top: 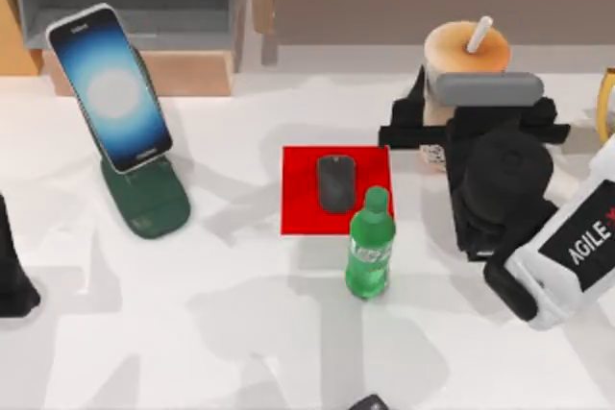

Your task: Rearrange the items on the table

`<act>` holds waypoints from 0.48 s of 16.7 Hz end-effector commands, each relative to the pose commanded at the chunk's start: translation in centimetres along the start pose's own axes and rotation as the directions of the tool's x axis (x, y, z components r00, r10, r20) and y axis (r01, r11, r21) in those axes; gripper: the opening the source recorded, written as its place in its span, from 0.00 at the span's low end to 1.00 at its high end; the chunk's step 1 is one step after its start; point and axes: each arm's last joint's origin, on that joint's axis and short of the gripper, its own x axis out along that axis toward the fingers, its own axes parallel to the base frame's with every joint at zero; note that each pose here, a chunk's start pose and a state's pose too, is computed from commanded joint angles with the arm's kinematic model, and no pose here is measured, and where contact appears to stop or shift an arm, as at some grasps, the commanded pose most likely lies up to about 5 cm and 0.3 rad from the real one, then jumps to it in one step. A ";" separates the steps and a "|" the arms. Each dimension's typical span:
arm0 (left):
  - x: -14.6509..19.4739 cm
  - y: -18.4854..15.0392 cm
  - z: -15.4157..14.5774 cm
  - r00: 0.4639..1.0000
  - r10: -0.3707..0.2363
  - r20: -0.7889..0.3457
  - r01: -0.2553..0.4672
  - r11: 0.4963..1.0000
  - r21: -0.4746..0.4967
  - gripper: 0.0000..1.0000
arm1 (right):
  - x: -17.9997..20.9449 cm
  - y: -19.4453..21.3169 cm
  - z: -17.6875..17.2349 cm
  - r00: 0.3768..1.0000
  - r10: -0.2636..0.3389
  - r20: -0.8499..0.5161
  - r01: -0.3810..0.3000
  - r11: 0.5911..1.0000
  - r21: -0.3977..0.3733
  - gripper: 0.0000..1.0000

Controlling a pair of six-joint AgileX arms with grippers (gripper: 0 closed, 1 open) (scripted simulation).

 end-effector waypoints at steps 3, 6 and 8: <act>0.0 0.0 0.0 1.000 0.000 0.000 0.000 1.000 0.000 1.00 | 0.0 0.0 0.2 1.000 0.000 0.000 0.000 1.000 0.000 0.00; 0.0 0.0 0.0 1.000 0.000 0.000 0.000 1.000 0.000 1.00 | 0.2 0.2 0.7 1.000 0.002 0.019 -0.002 1.000 0.015 0.00; 0.0 0.0 0.0 1.000 0.000 0.000 0.000 1.000 0.000 1.00 | 0.9 0.4 3.0 0.997 0.005 0.074 -0.009 0.998 0.055 0.00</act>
